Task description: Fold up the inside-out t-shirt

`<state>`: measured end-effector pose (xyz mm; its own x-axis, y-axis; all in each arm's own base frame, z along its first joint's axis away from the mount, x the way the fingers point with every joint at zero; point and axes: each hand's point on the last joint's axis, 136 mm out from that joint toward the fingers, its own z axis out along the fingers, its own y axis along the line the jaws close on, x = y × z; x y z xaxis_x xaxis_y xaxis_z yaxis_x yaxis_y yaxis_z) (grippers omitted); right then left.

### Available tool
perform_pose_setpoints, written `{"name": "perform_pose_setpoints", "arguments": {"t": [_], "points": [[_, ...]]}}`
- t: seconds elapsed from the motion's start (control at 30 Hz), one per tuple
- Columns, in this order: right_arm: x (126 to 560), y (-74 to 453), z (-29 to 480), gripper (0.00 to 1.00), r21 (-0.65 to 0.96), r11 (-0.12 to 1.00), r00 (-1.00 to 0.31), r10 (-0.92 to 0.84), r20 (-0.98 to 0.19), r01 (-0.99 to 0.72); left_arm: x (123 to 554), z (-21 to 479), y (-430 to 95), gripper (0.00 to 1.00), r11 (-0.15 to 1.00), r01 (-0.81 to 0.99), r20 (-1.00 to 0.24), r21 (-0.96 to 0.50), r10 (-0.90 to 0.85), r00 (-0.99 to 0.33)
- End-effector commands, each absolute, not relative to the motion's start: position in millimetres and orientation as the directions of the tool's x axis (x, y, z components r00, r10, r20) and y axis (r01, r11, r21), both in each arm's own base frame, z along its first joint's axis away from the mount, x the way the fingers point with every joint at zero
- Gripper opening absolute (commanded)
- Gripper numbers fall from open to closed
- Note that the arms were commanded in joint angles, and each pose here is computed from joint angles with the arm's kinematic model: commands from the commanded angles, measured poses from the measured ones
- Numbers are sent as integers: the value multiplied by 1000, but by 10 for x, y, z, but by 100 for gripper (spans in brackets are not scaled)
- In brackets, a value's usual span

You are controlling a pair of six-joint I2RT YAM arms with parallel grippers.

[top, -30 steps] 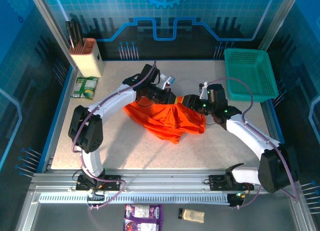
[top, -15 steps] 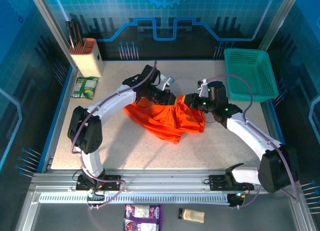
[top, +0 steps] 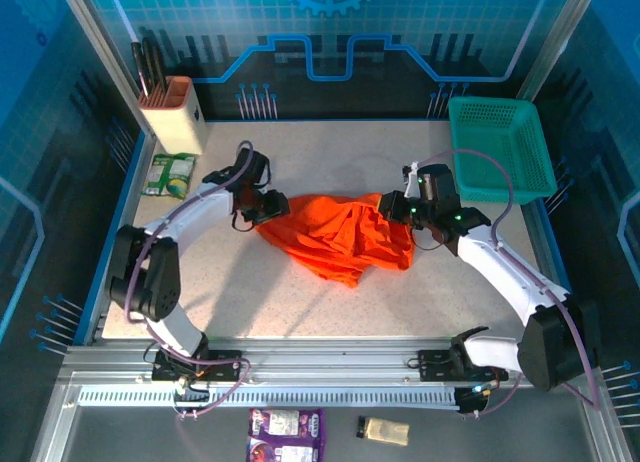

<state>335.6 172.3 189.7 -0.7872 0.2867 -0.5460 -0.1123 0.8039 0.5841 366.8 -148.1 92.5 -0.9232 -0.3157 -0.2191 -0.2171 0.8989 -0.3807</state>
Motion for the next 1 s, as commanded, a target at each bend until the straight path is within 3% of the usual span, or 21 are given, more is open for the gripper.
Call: {"name": "perform_pose_setpoints", "arguments": {"t": [0.0, 0.13, 0.33, 0.4, 0.57, 0.67, 0.97], "points": [[3375, 1680, 1977, 0, 583, 804, -776, 292, -559, -117, 3599, 613, -1400, 47, 887, -376, -135, -268, -421, -897], [3380, 1705, 1979, 0, 588, 799, -780, 288, -556, -124, 3631, 455, -1491, 53, 880, -415, -114, -228, -448, -887], [3372, 1698, 1976, 0, 580, 806, -780, 284, -558, -121, 3571, 280, -1510, 53, 873, -448, -81, -192, -469, -880], [3374, 1694, 1978, 0, 578, 807, -779, 285, -559, -120, 3543, 255, -1507, 44, 876, -444, -77, -191, -464, -883], [3404, 1642, 2076, 0, 553, 824, -760, 280, -587, -123, 3544, 352, -1397, 8, 879, -440, -113, -184, -464, -879], [3463, 1552, 2297, 0, 520, 843, -726, 271, -632, -138, 3636, 623, -1265, 0, 875, -429, -174, -225, -469, -866], [3588, 1204, 3483, 0, 430, 877, -554, 254, -793, -214, 3977, 1928, -625, 0, 850, -379, -397, -366, -510, -763]]}}
